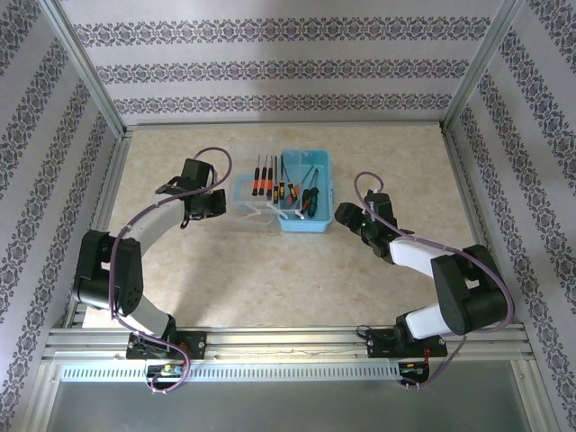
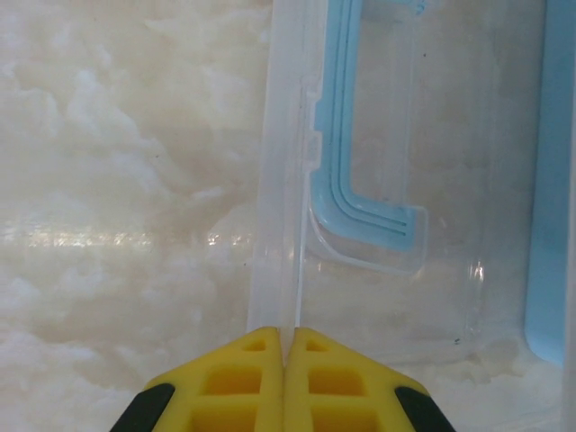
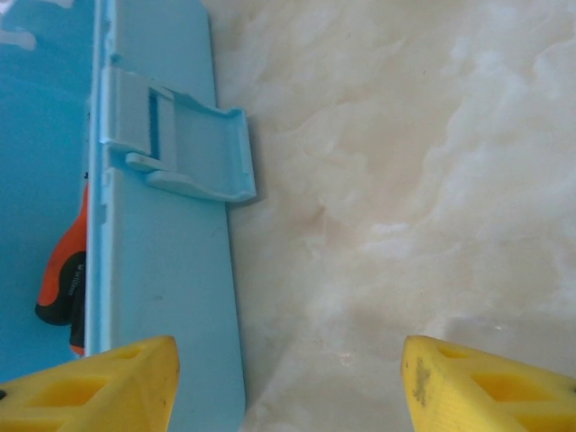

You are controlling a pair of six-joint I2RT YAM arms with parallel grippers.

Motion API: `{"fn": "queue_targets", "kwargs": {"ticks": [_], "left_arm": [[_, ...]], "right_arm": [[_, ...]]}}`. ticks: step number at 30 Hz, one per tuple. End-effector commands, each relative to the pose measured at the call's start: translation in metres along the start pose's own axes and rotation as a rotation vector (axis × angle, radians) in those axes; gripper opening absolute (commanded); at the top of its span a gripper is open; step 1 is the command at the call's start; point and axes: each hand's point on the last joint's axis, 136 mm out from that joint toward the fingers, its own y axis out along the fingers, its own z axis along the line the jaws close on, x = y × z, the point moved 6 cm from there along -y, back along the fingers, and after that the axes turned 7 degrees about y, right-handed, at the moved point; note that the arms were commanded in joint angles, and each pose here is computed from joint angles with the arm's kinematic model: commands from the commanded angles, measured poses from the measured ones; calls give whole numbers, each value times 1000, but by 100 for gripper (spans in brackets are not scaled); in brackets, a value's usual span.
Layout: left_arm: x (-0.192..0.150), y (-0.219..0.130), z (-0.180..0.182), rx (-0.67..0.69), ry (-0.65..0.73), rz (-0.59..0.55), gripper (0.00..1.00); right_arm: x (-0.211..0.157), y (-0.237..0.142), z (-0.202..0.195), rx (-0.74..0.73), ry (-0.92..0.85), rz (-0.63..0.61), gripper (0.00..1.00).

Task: Pack the tool kit

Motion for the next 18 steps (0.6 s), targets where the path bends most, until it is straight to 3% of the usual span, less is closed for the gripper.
{"fn": "queue_targets", "kwargs": {"ticks": [1,18], "left_arm": [[10,-25,-2,31,33,-37,0],[18,-77,-24,47,121,-73,0]], "right_arm": [[1,6,6,20,18,50,66],[-23,29,26,82,2,192,65]]}}
